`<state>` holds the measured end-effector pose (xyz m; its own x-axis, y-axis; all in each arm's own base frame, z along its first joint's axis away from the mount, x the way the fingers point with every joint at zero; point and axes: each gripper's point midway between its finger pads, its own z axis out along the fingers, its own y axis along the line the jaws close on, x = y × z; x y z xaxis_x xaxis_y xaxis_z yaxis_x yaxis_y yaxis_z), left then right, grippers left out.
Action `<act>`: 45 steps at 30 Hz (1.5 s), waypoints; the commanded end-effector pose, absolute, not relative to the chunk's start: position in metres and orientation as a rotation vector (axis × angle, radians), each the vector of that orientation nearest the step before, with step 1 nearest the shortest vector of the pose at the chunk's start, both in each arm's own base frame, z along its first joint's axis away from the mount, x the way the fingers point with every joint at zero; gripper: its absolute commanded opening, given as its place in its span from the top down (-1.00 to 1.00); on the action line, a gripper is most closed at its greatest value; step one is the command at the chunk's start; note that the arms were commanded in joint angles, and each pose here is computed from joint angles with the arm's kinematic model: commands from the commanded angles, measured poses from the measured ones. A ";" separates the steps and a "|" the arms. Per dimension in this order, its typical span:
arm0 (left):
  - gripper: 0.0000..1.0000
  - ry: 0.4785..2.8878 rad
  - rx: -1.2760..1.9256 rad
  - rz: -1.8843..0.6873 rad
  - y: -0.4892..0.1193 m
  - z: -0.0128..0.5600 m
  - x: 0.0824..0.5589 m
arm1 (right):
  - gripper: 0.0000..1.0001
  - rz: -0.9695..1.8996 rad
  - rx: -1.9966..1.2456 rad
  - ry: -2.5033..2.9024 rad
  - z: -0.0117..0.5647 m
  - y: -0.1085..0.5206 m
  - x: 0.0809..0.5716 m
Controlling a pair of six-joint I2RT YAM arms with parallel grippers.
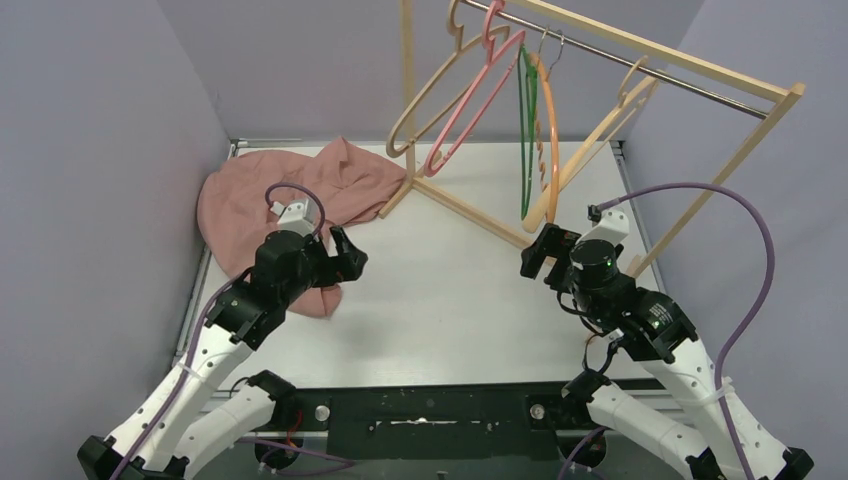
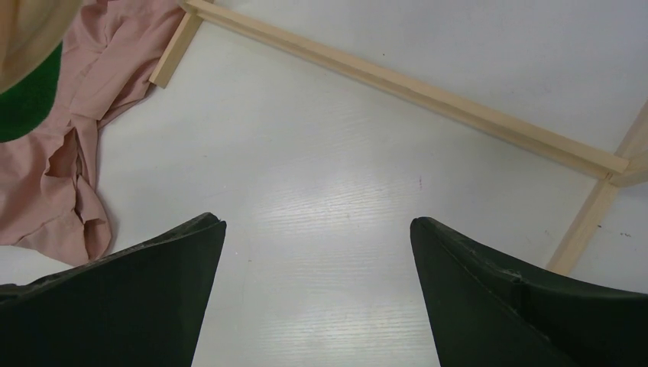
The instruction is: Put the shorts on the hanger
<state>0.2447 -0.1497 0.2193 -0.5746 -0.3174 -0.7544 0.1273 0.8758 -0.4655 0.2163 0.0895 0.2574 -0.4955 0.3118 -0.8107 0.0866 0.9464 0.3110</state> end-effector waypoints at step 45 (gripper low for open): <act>1.00 2.214 -0.347 -0.444 -0.122 0.194 0.375 | -0.98 0.478 0.136 1.887 0.315 0.096 0.197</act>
<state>0.3793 -0.0491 0.1452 -0.6382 -0.4063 -0.6539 -0.3009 0.9135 -0.2739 0.1921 0.1036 0.3065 -0.3909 0.2850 -0.8752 -0.1903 0.9053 0.3798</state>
